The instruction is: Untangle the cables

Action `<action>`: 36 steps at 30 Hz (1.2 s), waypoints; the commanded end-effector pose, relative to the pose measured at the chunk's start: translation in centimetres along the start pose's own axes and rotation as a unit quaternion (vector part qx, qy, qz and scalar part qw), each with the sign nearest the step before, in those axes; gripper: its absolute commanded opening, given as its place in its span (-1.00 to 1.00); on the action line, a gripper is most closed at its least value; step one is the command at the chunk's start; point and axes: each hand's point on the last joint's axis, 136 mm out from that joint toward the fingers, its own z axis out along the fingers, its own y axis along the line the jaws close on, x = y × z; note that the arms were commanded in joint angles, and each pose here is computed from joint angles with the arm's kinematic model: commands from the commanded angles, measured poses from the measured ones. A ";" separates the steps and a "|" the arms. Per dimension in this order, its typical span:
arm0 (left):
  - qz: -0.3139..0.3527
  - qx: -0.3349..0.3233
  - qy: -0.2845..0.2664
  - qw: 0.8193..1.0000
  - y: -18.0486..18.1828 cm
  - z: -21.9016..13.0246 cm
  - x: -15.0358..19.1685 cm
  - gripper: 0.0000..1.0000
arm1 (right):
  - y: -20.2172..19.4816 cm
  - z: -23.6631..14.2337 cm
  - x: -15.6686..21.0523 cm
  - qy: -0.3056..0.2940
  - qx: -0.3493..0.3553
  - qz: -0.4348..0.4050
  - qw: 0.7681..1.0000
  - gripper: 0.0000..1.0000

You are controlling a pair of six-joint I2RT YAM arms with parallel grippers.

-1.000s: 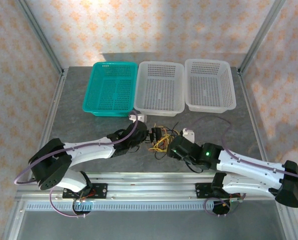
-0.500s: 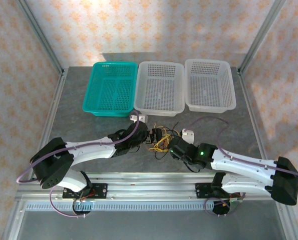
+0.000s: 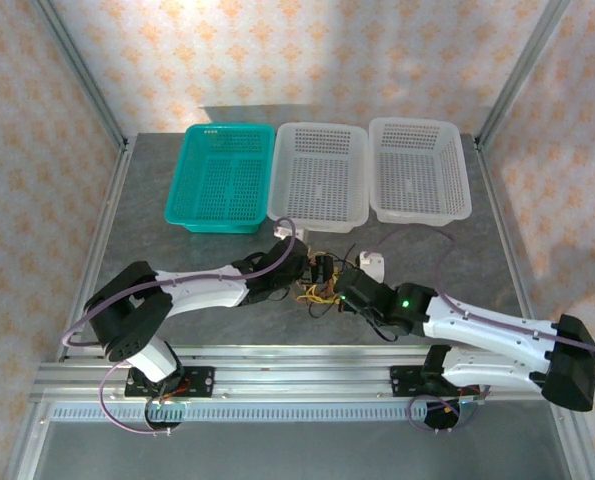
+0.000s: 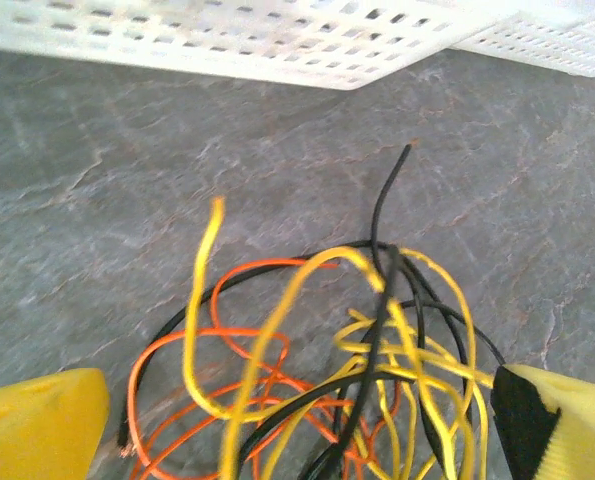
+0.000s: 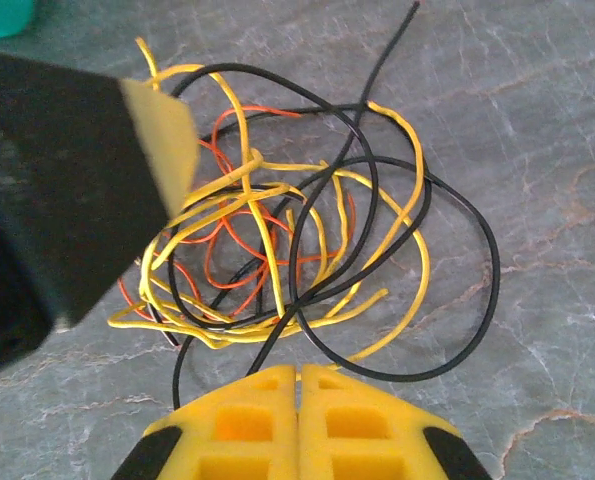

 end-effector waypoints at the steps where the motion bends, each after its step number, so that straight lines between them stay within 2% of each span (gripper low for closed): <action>1: 0.031 0.004 0.013 0.999 -1.0 0.6 0.1 0.99 | 0.2 -1.0 -1.9 -0.036 -0.004 -0.010 0.999 -1.00; 8: 0.053 -0.006 0.037 0.998 -1.3 1.9 1.5 0.98 | -0.3 -1.1 -2.1 -0.044 -0.012 0.006 0.999 -1.00; 16: 0.089 -0.102 0.044 0.990 1.3 2.6 2.5 0.99 | -1.0 -1.5 -3.0 -0.060 -0.001 0.004 0.998 -1.00; 22: 0.106 -0.172 0.040 0.979 4.2 2.3 2.9 0.99 | -1.9 -3.8 -5.9 -0.111 0.024 0.004 0.994 -1.00; 36: 0.098 -0.238 0.033 0.966 8.2 1.4 4.4 0.99 | -5.3 -9.4 -11.4 -0.213 0.109 0.016 0.971 -1.00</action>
